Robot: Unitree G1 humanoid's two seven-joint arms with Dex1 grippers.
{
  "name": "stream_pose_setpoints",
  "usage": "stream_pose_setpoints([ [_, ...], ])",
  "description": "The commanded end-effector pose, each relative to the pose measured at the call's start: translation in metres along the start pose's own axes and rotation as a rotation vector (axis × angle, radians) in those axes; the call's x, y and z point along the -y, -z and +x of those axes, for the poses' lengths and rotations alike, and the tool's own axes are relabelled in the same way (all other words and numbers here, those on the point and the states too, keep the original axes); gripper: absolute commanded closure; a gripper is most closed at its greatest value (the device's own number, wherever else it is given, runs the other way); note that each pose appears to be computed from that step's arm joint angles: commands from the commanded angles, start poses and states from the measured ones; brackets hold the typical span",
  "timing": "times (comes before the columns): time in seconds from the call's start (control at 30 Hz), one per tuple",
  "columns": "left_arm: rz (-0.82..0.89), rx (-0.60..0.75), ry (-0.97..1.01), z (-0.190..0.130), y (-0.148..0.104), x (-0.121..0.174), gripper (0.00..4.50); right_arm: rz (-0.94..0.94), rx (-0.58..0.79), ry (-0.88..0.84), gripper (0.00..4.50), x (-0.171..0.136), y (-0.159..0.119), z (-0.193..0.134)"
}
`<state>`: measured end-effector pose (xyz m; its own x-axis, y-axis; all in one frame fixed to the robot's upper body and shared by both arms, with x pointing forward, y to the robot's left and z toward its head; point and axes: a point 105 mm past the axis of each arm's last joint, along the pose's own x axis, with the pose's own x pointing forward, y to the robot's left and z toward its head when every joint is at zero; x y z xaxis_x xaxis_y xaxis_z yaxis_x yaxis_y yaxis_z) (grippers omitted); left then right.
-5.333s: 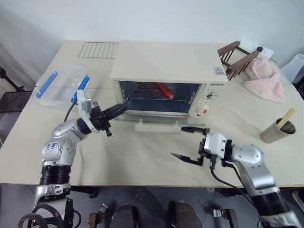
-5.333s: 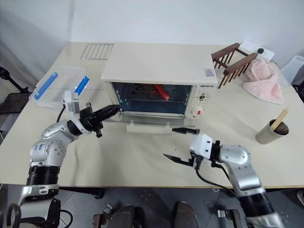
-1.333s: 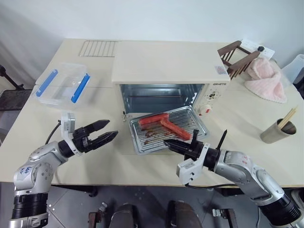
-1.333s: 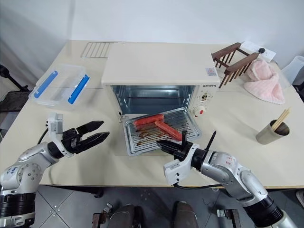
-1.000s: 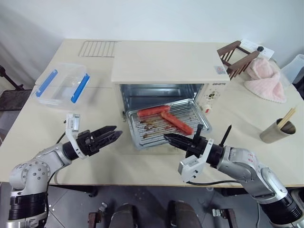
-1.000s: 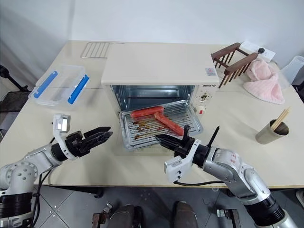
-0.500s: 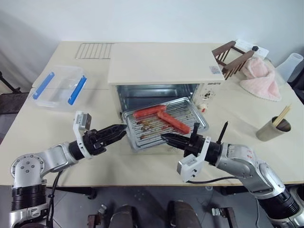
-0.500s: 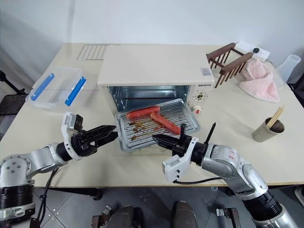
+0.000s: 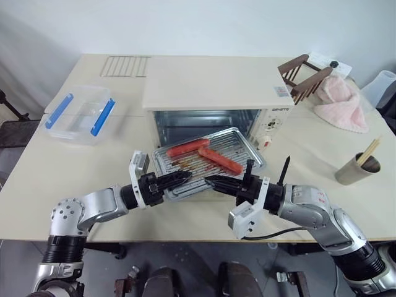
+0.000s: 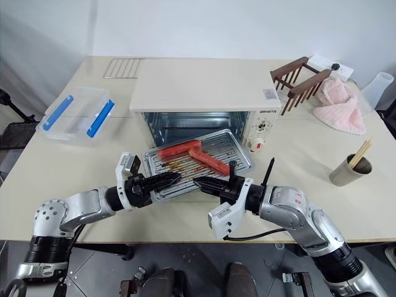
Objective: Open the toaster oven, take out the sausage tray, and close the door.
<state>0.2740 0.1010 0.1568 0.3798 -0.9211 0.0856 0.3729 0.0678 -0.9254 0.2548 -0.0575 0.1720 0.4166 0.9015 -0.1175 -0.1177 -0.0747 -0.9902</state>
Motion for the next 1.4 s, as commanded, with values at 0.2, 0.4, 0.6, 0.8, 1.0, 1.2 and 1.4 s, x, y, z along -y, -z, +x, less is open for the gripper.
stream_pose_setpoints([
  [0.2,0.026,0.011,0.055,0.003,0.002,0.014,4.5,0.107,0.067,0.047,3.88,0.012,-0.009,-0.004],
  [0.4,0.027,0.073,0.053,-0.004,-0.002,0.014,4.5,0.154,0.088,0.05,2.04,0.015,-0.007,-0.018],
  [0.6,0.032,0.128,0.005,-0.02,-0.003,0.009,4.5,0.365,0.105,0.001,0.04,0.007,-0.006,-0.044],
  [0.8,0.023,0.141,-0.031,-0.046,0.004,0.003,4.5,0.643,0.046,0.03,0.04,0.013,0.011,-0.066],
  [1.0,-0.025,0.092,-0.026,-0.081,0.018,0.001,4.5,0.917,-0.089,0.085,0.04,0.01,0.049,-0.086],
  [1.2,-0.031,0.233,0.026,-0.119,0.016,0.009,4.5,1.024,-0.211,0.094,1.36,-0.01,0.082,-0.101],
  [1.4,-0.077,0.432,-0.05,-0.166,0.039,0.004,4.5,1.099,-0.285,0.033,3.43,-0.043,0.099,-0.109],
])
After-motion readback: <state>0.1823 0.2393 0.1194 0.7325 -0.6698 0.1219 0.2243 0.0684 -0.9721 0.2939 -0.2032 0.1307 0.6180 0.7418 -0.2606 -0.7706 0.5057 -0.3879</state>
